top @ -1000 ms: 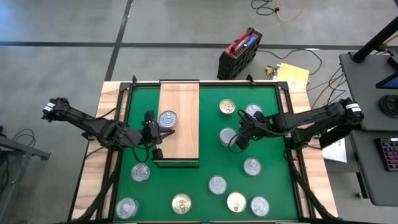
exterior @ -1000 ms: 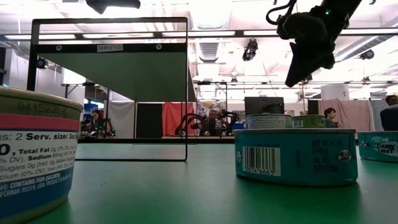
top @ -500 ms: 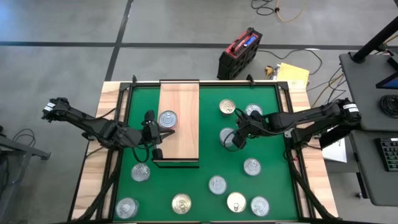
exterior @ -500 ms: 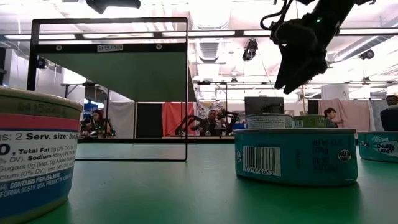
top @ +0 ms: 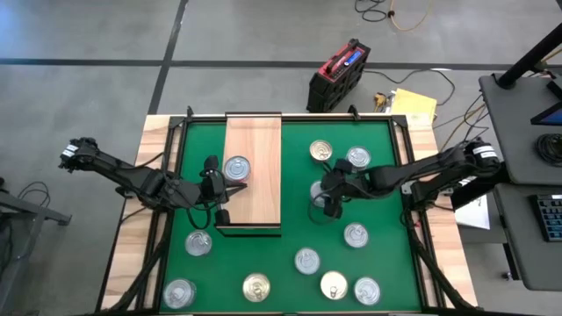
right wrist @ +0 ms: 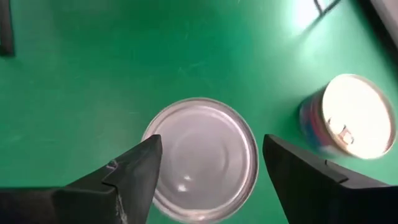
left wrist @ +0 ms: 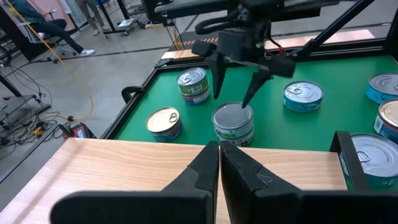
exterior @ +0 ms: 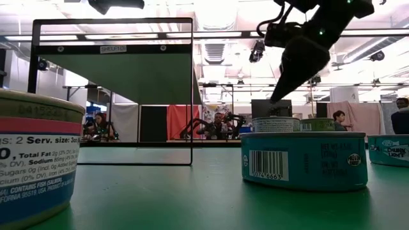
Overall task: Stack canned seafood by type on shelf
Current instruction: Put the green and white tuna can on the shelf
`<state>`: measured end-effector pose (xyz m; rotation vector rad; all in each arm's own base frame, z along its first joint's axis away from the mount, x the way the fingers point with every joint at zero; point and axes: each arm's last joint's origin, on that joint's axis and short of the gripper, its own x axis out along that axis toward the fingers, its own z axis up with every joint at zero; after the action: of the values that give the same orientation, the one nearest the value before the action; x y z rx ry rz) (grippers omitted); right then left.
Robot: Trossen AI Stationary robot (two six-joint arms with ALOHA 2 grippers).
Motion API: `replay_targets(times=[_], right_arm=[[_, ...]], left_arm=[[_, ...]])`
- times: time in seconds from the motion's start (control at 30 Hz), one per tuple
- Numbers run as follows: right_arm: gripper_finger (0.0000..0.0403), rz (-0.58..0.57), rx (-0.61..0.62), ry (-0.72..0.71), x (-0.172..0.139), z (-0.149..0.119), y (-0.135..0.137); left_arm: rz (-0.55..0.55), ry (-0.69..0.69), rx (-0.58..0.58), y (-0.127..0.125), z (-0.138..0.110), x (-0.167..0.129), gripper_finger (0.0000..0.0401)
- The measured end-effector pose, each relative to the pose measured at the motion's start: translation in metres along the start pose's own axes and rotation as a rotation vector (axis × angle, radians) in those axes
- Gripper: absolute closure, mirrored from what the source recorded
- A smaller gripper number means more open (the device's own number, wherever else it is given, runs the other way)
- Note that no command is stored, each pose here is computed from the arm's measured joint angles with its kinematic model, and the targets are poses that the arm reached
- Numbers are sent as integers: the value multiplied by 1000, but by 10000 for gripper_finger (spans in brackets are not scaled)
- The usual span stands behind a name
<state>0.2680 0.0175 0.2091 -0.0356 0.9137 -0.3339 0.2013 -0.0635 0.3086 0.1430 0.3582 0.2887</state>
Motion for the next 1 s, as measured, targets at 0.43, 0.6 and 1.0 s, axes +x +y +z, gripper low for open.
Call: replay_targets(times=[0.43,0.6,1.0], right_arm=[[124,6,-56,-87,6,-16,14],[147,-90,-67,-177,3,-29,21],[215,-110,49,-336,11,-56,28]], left_arm=[[0,1,-21,0,0,0,401],[0,0,-34,0,0,0,401],[-1,-8,-47,0,1,0,401]])
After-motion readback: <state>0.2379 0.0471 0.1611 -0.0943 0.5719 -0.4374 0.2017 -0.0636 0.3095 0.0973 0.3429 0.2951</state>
